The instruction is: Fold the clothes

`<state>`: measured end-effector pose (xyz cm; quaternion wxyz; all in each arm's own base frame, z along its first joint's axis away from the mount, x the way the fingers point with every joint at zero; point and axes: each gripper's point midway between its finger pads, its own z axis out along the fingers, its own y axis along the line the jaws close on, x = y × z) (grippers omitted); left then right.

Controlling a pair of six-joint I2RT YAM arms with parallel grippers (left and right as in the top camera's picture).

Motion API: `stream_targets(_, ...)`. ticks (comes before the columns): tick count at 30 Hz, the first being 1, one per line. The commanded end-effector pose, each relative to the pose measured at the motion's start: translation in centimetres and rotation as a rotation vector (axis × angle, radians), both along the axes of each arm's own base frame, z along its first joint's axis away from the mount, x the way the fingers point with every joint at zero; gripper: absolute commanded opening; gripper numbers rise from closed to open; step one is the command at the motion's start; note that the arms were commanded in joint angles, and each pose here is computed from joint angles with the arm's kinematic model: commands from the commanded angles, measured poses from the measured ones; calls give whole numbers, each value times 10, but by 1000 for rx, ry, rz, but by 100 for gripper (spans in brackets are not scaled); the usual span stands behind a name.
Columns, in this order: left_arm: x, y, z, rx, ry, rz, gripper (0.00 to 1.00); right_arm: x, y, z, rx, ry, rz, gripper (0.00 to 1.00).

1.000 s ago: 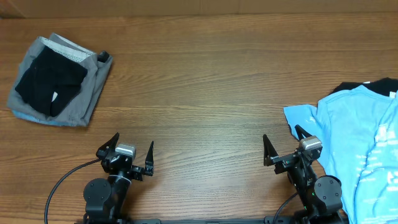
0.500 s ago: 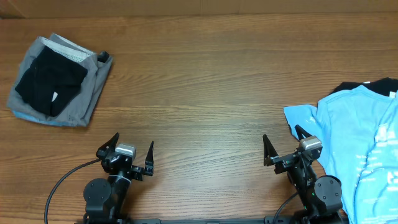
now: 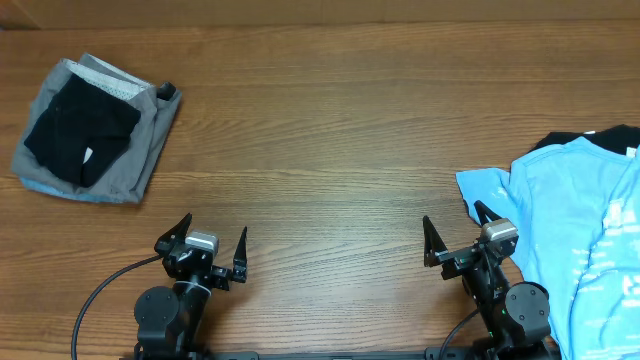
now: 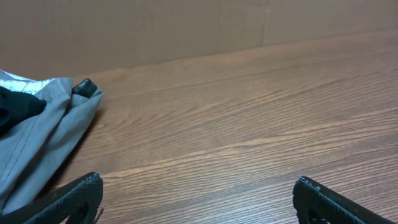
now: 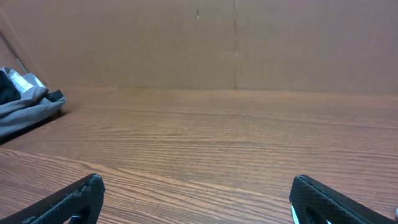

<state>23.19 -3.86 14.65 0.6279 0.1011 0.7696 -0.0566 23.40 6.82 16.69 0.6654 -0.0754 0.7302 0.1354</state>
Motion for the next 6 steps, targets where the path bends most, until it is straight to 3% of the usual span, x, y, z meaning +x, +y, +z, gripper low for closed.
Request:
stream_targets(1, 0, -1, 0, -1, -7, 0, 100, 0, -1, 2, 6, -12, -5, 100)
stream_targets(6, 0, -1, 0, -2, -7, 0, 100, 0, -1, 2, 6, -12, -5, 100)
